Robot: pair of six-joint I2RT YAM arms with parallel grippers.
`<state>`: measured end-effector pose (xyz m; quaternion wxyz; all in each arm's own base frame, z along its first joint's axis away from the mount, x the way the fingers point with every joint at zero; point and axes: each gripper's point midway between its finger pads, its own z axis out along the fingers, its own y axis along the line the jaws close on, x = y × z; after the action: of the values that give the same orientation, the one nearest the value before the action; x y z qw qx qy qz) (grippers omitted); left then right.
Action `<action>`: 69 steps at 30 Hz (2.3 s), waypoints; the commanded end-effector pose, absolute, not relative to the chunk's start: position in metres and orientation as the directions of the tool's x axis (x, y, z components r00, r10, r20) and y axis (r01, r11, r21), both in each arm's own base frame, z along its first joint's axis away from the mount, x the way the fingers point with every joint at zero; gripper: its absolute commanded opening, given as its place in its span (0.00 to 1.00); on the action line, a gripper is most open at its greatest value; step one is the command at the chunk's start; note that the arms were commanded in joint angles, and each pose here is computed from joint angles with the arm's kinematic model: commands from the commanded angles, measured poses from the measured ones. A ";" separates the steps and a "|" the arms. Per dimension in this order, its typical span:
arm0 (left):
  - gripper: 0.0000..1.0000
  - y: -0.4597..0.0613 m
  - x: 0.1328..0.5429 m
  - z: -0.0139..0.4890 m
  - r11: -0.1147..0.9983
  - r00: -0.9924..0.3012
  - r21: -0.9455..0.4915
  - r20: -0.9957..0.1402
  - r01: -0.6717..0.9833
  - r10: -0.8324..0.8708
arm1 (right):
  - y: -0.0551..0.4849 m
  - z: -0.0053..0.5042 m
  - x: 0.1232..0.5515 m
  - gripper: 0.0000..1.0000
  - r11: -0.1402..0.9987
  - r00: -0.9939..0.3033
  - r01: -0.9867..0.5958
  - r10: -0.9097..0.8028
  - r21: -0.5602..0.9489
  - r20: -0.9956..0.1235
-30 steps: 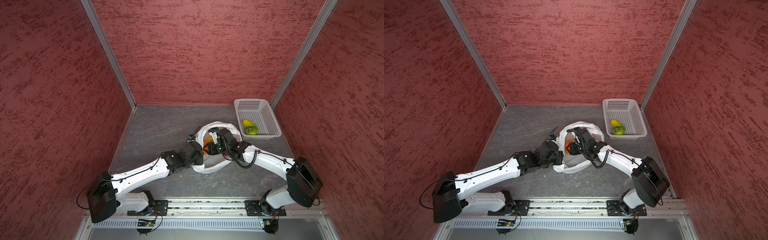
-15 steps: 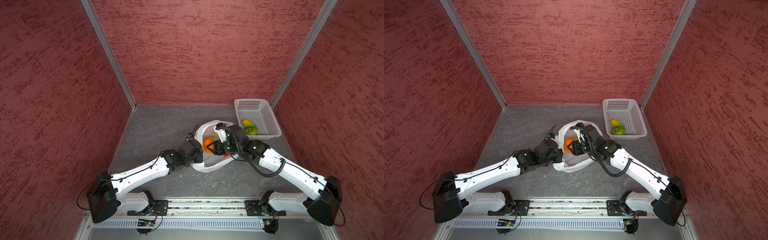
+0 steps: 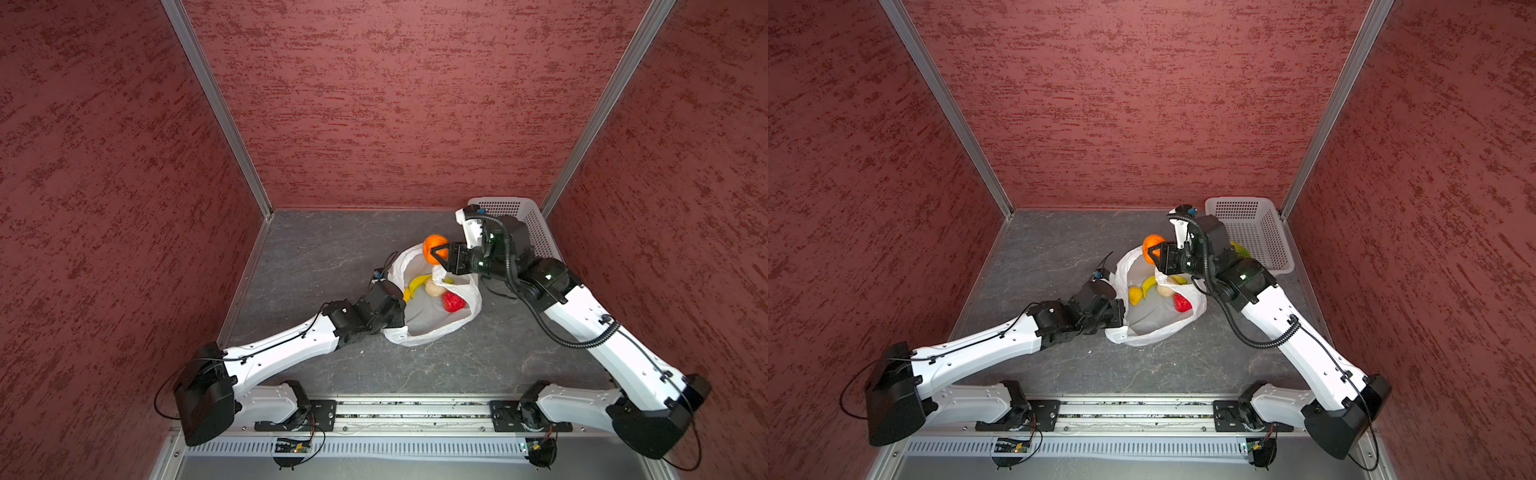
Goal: Untie the knot of the plastic bag and take out the fruit
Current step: Place the fruit in the basket, then pick up the fruit from the plastic bag.
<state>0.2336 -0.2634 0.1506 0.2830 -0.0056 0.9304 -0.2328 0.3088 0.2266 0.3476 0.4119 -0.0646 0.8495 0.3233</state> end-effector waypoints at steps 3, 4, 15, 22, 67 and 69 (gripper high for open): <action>0.00 -0.256 0.231 0.151 0.901 -0.830 -0.415 -0.541 0.124 -0.135 | 0.172 0.350 0.353 0.38 0.851 -0.566 -0.243 0.265 0.465 -0.781; 0.00 -0.257 0.230 0.153 0.900 -0.829 -0.416 -0.543 0.128 -0.133 | 0.159 0.345 0.361 0.37 0.865 -0.551 -0.206 0.283 0.457 -0.785; 0.00 -0.254 0.221 0.155 0.902 -0.831 -0.410 -0.543 0.139 -0.119 | 0.021 0.259 0.440 0.38 0.905 -0.442 0.147 0.421 0.399 -0.792; 0.00 -0.252 0.219 0.157 0.903 -0.827 -0.402 -0.552 0.152 -0.106 | -0.054 0.210 0.480 0.38 0.890 -0.443 0.301 0.448 0.341 -0.777; 0.00 -0.248 0.222 0.158 0.907 -0.813 -0.401 -0.566 0.131 -0.133 | 0.171 0.317 0.371 0.94 0.813 -0.640 -0.322 0.191 0.485 -0.744; 0.00 -0.248 0.223 0.158 0.906 -0.813 -0.402 -0.566 0.130 -0.134 | 0.195 0.326 0.351 0.94 0.785 -0.650 -0.389 0.137 0.483 -0.747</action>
<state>0.2214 -0.2509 0.1563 0.2968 0.0009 0.9294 -0.2195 0.3800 0.1690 0.3152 0.4410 -0.0355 0.8483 0.2910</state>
